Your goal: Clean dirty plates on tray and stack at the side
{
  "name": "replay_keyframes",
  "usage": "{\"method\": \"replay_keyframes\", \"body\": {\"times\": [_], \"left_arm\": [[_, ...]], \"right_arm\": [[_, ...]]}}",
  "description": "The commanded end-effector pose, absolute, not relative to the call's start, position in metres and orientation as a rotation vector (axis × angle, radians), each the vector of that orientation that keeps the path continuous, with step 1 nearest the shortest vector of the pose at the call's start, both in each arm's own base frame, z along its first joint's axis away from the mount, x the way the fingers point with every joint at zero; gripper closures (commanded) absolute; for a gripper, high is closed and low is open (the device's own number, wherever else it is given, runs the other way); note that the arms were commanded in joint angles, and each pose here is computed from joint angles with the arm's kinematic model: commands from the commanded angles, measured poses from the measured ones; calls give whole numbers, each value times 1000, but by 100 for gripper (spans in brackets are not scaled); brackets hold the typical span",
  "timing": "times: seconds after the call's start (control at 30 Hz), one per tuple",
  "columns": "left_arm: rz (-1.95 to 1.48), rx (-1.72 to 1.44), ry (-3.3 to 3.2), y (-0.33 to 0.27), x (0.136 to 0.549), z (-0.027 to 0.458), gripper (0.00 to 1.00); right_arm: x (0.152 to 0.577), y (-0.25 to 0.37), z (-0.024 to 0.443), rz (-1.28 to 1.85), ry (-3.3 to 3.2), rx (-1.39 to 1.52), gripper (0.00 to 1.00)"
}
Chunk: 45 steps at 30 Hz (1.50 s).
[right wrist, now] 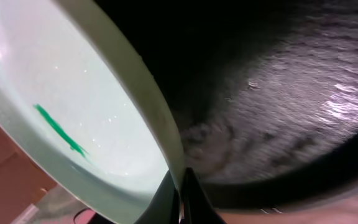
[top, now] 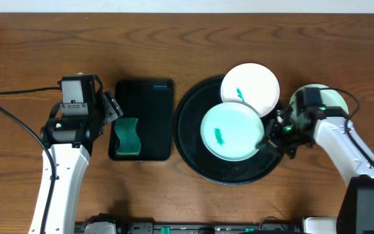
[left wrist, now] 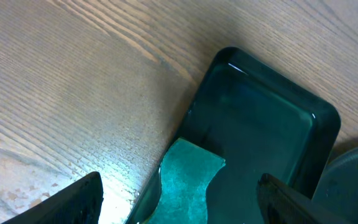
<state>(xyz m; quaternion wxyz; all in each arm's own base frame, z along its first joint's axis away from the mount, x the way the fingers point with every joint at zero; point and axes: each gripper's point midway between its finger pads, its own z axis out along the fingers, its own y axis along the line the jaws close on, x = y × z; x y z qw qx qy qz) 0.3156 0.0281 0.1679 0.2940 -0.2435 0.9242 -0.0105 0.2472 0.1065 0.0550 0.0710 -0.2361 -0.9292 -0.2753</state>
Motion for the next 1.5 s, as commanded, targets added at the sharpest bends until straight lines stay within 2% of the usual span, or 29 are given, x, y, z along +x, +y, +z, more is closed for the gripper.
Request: {"method": "replay_keyframes", "body": {"times": [0.0, 0.17, 0.5, 0.53, 0.57, 0.83, 0.87, 1.03, 1.07, 1.17, 1.23, 1.3, 1.47], "left_arm": [[-18, -648, 2442, 30, 319, 175, 21], [-18, -649, 2441, 30, 319, 175, 20], [-18, -648, 2442, 30, 319, 175, 20], [-18, -648, 2442, 30, 319, 175, 21], [-18, -648, 2442, 30, 319, 175, 20], [-18, -648, 2442, 30, 319, 175, 21], [-18, -648, 2442, 30, 319, 175, 20], [-18, -648, 2442, 30, 319, 175, 21], [-18, -648, 2442, 30, 319, 175, 20], [-18, -648, 2442, 30, 319, 175, 20], [-18, -648, 2442, 30, 319, 175, 20], [-18, -648, 2442, 30, 319, 175, 20], [-18, -648, 2442, 30, 319, 175, 20]], "right_arm": [[247, 125, 53, -774, -2761, -810, 99], [246, 135, 44, -629, -2844, -807, 99], [237, 147, 40, -547, -2910, -694, 96], [237, 146, 40, -543, -2914, -694, 93], [238, 145, 39, -529, -2923, -696, 71], [242, 135, 36, -461, -3014, -565, 35], [244, 134, 35, -450, -3033, -538, 34], [258, 130, 35, -428, -3154, -324, 39], [258, 130, 35, -430, -3159, -310, 48], [271, 133, 38, -467, -3210, -284, 64], [283, 137, 41, -501, -3274, -145, 71], [294, 140, 44, -526, -3335, 6, 72], [309, 146, 51, -553, -3411, 216, 67]]}}
